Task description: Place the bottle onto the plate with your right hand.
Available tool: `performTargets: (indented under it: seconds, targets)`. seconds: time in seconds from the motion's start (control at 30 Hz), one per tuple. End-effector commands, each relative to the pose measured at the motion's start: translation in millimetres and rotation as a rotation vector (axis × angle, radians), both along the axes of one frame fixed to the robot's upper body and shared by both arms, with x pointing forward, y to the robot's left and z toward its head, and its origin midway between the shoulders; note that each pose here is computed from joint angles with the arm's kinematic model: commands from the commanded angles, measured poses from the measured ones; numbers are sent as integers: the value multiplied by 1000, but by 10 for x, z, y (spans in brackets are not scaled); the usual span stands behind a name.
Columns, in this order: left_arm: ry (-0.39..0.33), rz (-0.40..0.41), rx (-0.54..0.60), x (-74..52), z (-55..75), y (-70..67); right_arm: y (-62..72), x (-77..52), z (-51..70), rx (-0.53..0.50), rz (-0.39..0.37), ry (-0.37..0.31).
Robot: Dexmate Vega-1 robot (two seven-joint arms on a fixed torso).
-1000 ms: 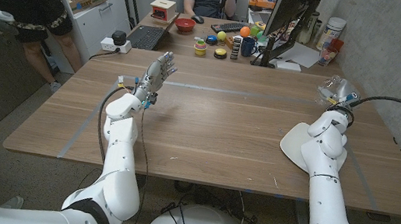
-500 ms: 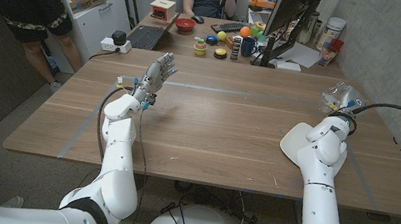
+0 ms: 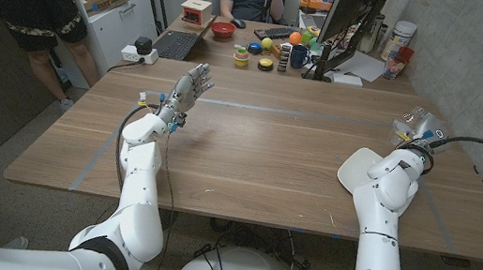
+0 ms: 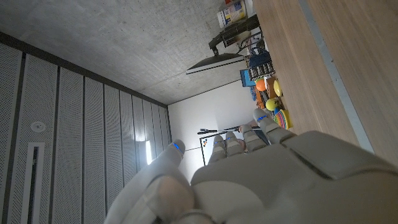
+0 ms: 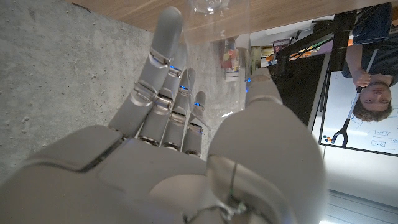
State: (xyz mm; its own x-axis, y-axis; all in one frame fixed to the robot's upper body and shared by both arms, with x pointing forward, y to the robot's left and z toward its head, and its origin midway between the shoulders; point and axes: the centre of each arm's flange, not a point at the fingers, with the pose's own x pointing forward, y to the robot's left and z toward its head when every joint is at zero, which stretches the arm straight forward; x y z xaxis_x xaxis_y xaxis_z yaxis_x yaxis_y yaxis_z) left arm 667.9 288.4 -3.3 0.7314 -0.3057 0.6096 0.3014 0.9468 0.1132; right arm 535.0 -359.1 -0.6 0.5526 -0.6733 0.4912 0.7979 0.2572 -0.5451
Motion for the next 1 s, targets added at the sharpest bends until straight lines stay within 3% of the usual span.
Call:
performTargets:
  seconds: [0.03,0.6,1.0]
  targets:
    - [-5,-7,2,-52,-14,54,50,-165,-96,21,-14,1]
    - [-16,-15,5,-156,-61,105,139,-408,-245,71,4,4]
    - [-28,-24,0,-224,-98,141,319,-576,-384,71,21,9]
